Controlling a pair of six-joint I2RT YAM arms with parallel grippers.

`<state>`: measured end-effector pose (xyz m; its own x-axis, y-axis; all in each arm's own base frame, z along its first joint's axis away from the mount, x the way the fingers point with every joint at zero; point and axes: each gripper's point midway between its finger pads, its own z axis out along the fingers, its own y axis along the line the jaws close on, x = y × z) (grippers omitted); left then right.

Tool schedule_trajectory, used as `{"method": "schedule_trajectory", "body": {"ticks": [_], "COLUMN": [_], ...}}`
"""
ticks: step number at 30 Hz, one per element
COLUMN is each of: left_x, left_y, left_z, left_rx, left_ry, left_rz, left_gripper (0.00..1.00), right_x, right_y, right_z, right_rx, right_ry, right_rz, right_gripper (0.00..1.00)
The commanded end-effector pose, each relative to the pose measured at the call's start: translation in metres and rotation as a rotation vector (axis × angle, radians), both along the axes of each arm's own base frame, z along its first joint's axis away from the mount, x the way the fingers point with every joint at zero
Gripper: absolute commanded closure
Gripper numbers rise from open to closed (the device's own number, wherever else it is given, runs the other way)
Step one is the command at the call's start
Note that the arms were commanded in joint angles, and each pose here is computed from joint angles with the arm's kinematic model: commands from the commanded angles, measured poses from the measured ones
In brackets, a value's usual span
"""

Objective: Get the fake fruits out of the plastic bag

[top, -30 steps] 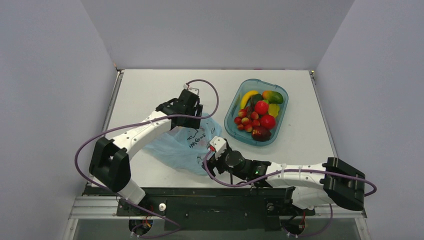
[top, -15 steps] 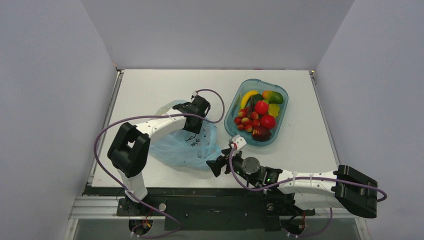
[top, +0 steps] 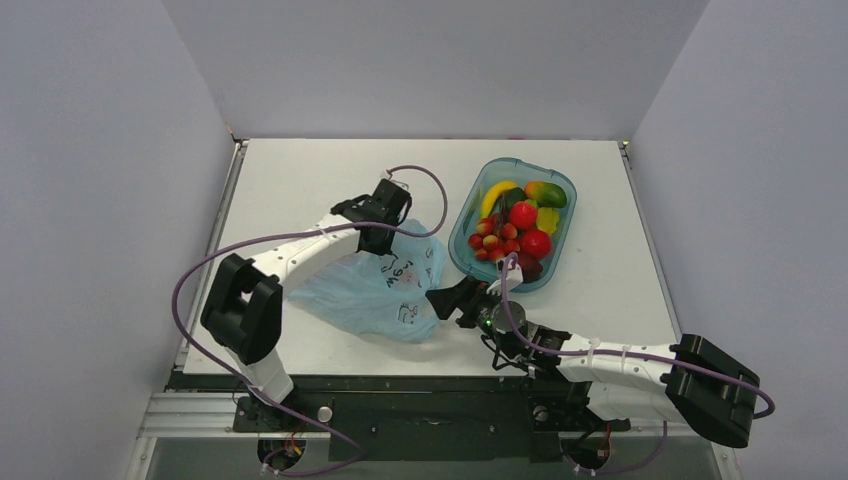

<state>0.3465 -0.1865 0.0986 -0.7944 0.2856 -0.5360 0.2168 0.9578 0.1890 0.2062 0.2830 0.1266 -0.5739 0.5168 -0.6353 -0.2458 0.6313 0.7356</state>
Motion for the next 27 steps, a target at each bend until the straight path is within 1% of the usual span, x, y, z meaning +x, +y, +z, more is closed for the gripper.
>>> {"method": "schedule_trajectory", "body": {"ticks": [1,3,5,6,7,8,9,10,11,12,13,14,15,16,17,18,20,21,24,25,27], "left_x": [0.006,0.005,0.003,0.002,0.001,-0.001,-0.002,-0.004,-0.005,-0.007,-0.007,-0.01,-0.01,-0.014,-0.016,-0.019,-0.025,-0.03,-0.036,-0.036,-0.037], "left_y": [-0.013,-0.015,-0.017,-0.018,-0.018,-0.018,-0.018,-0.018,-0.016,-0.017,-0.013,-0.012,-0.007,-0.005,-0.003,-0.001,0.0,-0.001,-0.001,0.0,0.002], "left_z": [0.054,0.061,0.065,0.065,0.065,0.064,0.065,0.065,0.067,0.068,0.072,0.076,0.077,0.078,0.079,0.08,0.078,0.076,0.07,0.07,0.067], "left_rx": [-0.2,-0.227,-0.242,-0.242,-0.242,-0.241,-0.243,-0.251,-0.26,-0.277,-0.289,-0.31,-0.323,-0.336,-0.354,-0.357,-0.361,-0.358,-0.325,-0.294,-0.243], "left_ry": [-0.086,-0.086,-0.078,-0.068,-0.063,-0.05,-0.047,-0.039,-0.038,-0.03,-0.035,-0.03,-0.025,-0.006,0.007,0.016,0.039,0.06,0.072,0.064,0.057], "left_rz": [-0.007,-0.014,-0.026,-0.032,-0.035,-0.04,-0.043,-0.046,-0.044,-0.049,-0.04,-0.036,-0.011,-0.007,0.004,0.006,0.007,0.006,0.003,0.006,0.007], "left_gripper": [1.0,1.0,1.0,1.0,1.0,1.0,1.0,1.0,1.0,1.0,1.0,1.0,1.0,0.98,0.92,0.8,0.69,0.65,0.6,0.58,0.56], "right_x": [0.008,0.009,0.006,0.003,0.0,-0.008,-0.012,-0.02,-0.022,-0.026,-0.027,-0.033,-0.035,-0.041,-0.043,-0.047,-0.052,-0.054,-0.059,-0.061,-0.064], "right_y": [0.001,-0.004,0.0,0.009,0.015,0.029,0.036,0.046,0.049,0.054,0.056,0.061,0.063,0.066,0.068,0.07,0.075,0.079,0.086,0.089,0.092], "right_z": [0.013,0.012,0.015,0.026,0.027,0.04,0.044,0.051,0.053,0.056,0.057,0.057,0.057,0.055,0.053,0.051,0.052,0.057,0.065,0.068,0.073], "right_rx": [0.052,0.06,0.065,0.095,0.079,0.115,0.105,0.113,0.092,0.091,0.062,0.049,-0.003,-0.028,-0.08,-0.103,-0.164,-0.165,-0.212,-0.223,-0.249], "right_ry": [0.021,0.014,-0.013,-0.039,-0.059,-0.087,-0.118,-0.138,-0.173,-0.2,-0.242,-0.274,-0.336,-0.363,-0.423,-0.45,-0.544,-0.569,-0.644,-0.657,-0.687], "right_rz": [-0.035,-0.049,-0.013,0.034,0.073,0.15,0.189,0.233,0.251,0.272,0.289,0.333,0.36,0.392,0.42,0.441,0.505,0.526,0.576,0.59,0.612], "right_gripper": [0.19,0.2,0.22,0.27,0.3,0.36,0.39,0.45,0.49,0.63,0.71,0.87,0.93,1.0,1.0,1.0,1.0,1.0,1.0,1.0,1.0]}}
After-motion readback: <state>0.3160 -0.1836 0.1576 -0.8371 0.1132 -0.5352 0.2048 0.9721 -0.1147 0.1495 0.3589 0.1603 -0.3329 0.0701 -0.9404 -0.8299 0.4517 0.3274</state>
